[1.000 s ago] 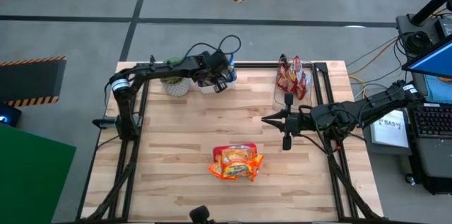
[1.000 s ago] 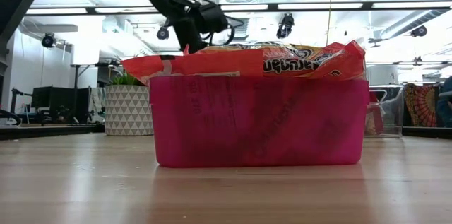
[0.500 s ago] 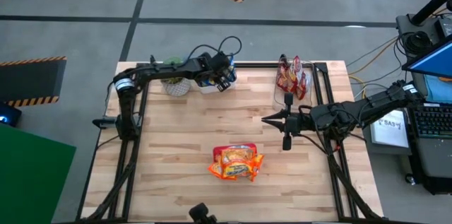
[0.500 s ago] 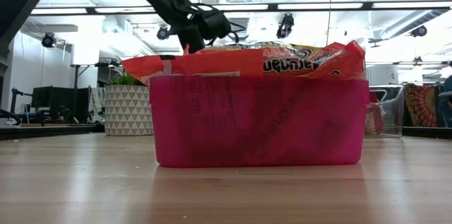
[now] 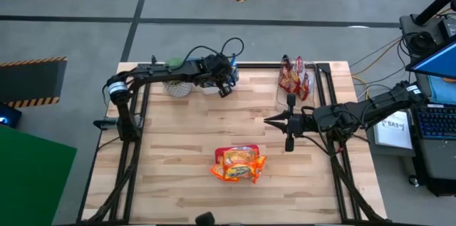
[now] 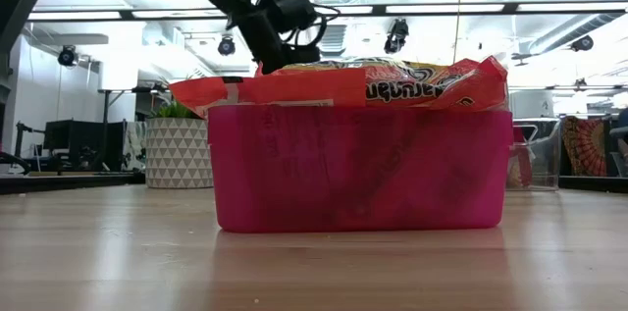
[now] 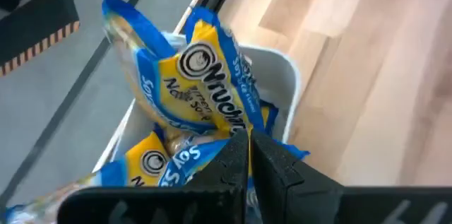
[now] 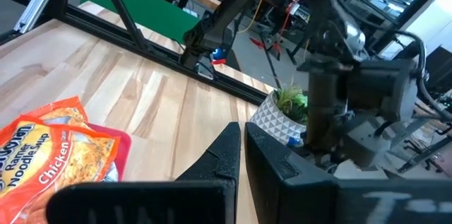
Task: Sort Maruchan noodles
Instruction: Put the blue noodle pack into the white bin
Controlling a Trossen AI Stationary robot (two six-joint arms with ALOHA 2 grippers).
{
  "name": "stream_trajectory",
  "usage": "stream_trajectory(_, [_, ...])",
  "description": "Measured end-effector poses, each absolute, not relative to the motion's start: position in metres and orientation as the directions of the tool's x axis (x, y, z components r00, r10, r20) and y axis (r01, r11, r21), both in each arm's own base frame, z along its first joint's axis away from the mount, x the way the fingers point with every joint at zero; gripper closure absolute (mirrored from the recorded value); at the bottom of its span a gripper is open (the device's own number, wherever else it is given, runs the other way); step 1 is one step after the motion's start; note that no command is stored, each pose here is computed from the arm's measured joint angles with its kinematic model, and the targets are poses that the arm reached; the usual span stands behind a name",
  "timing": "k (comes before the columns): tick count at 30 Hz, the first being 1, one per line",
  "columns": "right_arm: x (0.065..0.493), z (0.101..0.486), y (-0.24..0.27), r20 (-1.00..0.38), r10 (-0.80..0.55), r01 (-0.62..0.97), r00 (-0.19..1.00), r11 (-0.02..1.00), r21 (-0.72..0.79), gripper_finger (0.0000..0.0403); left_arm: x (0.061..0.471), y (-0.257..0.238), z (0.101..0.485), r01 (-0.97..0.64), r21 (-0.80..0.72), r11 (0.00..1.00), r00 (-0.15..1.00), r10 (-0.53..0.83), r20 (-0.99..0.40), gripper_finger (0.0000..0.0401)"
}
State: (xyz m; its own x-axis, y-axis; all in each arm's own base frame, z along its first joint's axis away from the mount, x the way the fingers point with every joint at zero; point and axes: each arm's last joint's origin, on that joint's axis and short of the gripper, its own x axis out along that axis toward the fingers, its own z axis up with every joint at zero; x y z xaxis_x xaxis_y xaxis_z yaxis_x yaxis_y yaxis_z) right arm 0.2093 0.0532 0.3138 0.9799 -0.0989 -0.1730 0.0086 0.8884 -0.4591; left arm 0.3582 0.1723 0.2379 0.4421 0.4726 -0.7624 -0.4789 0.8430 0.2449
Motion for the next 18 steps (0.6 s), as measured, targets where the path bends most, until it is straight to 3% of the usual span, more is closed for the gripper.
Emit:
stream_trajectory(4, [0.209,0.314,0.053,-0.176,-0.099,0.009,0.979,0.891,-0.454,0.0390,0.362,0.176,0.211,-0.519,0.246,0.819,0.401,0.487,-0.776,0.0401])
stream_trajectory(10, [0.209,0.314,0.053,-0.175,-0.099,0.008,0.980,0.888,-0.459,0.0390,0.363,0.179,0.203,-0.568,0.265,0.779,0.372,0.530,-0.762,0.0401])
stream_trajectory(18, [0.209,0.313,0.053,-0.181,-0.100,0.006,0.978,0.890,-0.455,0.0390,0.343,0.168,0.241,-0.506,0.314,0.804,0.378,0.533,-0.757,0.0401])
